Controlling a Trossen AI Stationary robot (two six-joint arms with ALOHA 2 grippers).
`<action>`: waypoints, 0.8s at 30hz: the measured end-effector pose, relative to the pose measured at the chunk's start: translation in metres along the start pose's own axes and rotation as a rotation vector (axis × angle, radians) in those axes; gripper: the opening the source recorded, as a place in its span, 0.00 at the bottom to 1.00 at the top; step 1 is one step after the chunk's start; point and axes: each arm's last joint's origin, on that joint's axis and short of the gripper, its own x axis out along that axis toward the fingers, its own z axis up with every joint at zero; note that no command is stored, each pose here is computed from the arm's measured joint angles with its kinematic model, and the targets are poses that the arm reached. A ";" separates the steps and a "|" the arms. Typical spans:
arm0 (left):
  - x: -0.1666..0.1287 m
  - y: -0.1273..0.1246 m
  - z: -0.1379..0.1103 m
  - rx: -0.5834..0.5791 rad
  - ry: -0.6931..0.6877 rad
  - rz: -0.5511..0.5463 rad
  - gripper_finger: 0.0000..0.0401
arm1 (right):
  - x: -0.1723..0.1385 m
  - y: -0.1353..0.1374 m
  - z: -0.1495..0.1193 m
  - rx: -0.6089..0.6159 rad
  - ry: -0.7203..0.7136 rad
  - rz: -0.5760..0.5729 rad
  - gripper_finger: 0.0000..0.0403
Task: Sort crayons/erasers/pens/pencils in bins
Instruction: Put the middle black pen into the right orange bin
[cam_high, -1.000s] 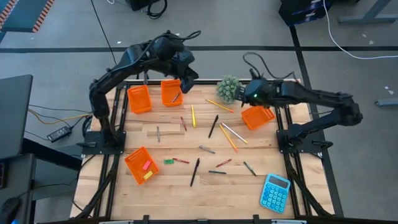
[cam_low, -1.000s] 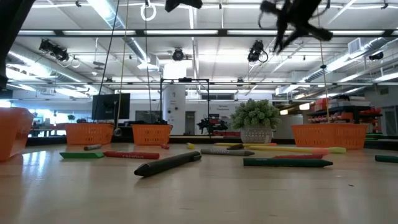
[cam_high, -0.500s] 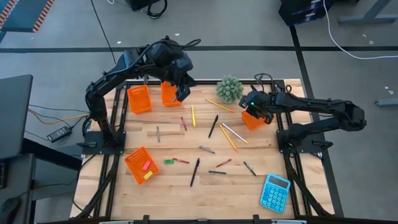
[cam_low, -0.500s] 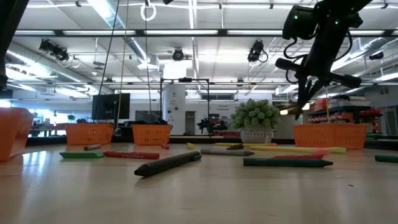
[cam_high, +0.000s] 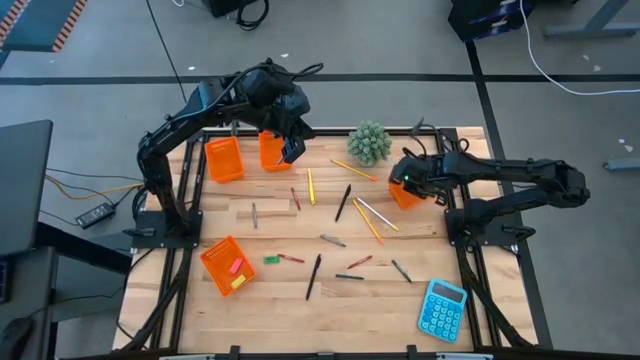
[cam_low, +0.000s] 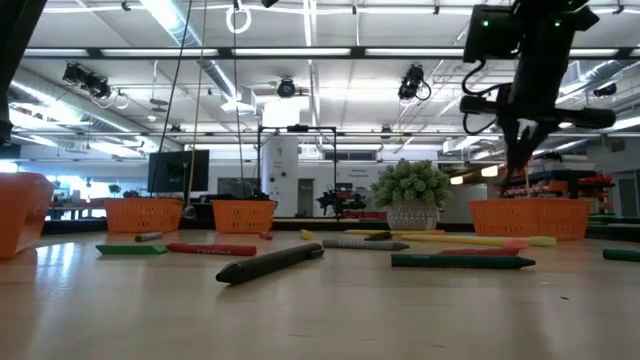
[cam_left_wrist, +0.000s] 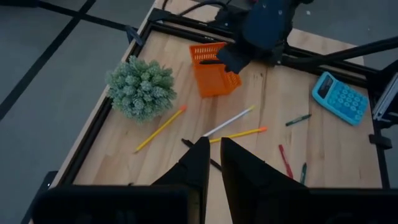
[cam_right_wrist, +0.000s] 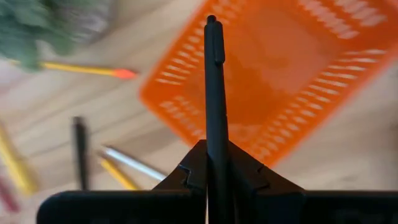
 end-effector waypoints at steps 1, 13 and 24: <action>0.000 0.000 0.000 -0.001 -0.001 0.001 0.12 | 0.000 -0.003 0.000 0.004 -0.004 -0.024 0.10; 0.001 0.000 0.000 0.001 0.001 0.001 0.11 | 0.019 -0.015 0.005 -0.034 -0.006 -0.099 0.11; 0.001 -0.001 -0.002 0.000 0.019 -0.001 0.11 | 0.039 -0.019 0.008 0.003 0.004 -0.044 0.11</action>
